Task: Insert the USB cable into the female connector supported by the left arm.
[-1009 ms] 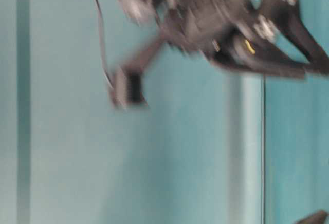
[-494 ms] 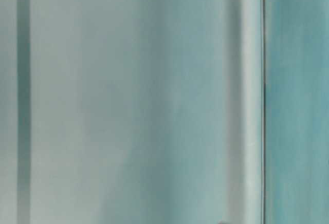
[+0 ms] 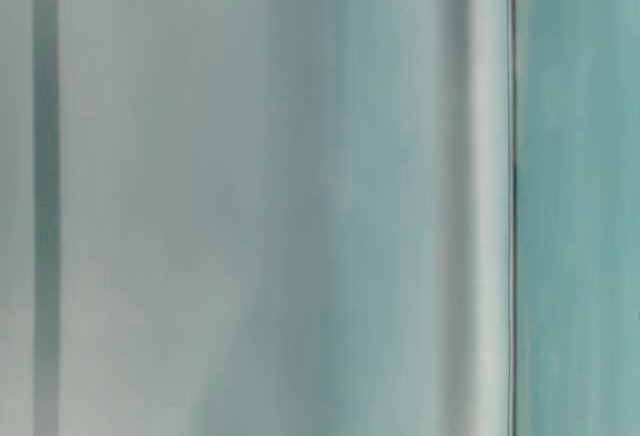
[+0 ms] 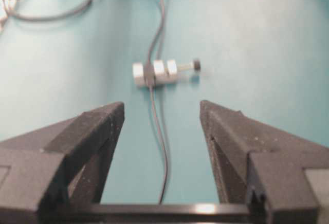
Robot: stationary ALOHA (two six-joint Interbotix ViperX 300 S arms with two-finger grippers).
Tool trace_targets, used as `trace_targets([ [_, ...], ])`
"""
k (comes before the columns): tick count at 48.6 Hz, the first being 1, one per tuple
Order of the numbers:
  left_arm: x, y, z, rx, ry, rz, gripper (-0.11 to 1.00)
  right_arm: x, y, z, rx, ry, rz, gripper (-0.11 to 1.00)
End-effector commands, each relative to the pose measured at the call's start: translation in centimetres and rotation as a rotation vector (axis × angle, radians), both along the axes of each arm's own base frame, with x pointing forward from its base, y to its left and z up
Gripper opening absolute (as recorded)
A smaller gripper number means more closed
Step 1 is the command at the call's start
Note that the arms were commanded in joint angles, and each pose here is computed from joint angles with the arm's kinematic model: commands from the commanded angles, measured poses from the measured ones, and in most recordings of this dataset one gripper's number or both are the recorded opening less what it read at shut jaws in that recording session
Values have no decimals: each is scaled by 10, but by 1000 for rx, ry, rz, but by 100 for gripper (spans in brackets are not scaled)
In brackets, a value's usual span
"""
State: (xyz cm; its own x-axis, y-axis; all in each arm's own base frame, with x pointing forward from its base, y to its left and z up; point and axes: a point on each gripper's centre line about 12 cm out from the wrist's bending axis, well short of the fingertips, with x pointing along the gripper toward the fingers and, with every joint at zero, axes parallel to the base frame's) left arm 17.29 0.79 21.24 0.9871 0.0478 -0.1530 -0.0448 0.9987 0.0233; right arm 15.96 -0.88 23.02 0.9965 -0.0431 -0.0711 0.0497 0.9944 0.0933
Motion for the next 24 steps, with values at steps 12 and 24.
trace_targets([
  [12,-20,0,9,-111,-151,13,78,-11,-1,-22,-2,54,-17,66],
  [24,-22,0,-9,-112,-122,15,78,-11,-3,-26,1,100,-31,66],
])
